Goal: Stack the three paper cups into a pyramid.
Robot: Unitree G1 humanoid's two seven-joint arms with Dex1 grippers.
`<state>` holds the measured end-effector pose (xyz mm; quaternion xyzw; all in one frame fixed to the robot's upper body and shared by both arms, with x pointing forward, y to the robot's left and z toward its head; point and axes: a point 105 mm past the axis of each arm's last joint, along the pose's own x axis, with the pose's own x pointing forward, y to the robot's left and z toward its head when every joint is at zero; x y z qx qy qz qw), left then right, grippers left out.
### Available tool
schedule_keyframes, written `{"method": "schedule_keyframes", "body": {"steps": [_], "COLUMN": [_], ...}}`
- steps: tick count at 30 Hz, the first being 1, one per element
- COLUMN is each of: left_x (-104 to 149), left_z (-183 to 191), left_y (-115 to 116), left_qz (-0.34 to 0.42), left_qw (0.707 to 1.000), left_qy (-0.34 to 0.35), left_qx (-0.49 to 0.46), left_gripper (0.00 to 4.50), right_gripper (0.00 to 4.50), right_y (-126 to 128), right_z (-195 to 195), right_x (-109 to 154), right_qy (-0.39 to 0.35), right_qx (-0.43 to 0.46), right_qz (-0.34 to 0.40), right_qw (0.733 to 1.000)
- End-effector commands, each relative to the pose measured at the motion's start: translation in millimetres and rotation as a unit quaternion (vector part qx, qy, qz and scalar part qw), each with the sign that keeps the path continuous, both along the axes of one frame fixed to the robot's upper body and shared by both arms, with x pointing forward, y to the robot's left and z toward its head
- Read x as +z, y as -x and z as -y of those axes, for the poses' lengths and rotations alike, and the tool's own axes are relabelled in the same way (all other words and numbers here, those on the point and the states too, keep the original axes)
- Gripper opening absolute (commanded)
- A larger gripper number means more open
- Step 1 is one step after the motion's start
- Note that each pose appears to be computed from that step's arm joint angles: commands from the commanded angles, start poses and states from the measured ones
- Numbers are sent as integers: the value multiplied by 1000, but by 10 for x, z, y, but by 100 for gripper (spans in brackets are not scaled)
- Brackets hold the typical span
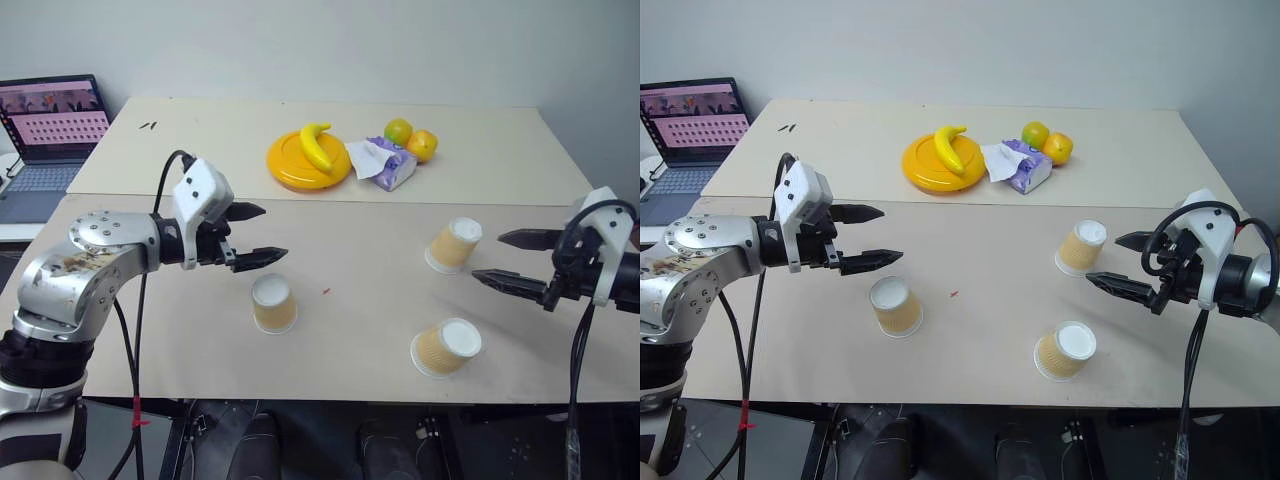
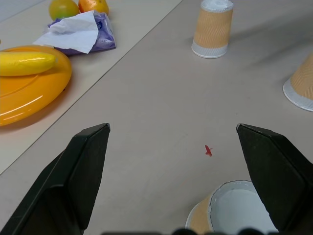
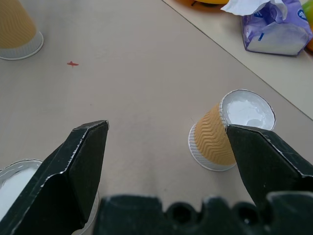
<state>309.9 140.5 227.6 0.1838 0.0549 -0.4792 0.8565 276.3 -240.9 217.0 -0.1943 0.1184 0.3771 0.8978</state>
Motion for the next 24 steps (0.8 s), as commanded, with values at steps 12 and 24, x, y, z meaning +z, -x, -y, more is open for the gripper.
{"method": "schedule_keyframes", "body": {"steps": [12,24], "left_x": [460,476], "left_z": [180,522], "left_y": [61,212], "left_qz": [19,-1], "left_qw": [990,972], "left_qy": [71,48], "left_qx": [-119,-232], "left_gripper": [441,441], "right_gripper": [450,450], "right_y": [209,503], "right_z": [-164,-293], "right_x": [346,239], "right_qy": [-41,-49], "right_qx": [34,40], "right_qz": [54,32], "right_qw": [997,997]}}
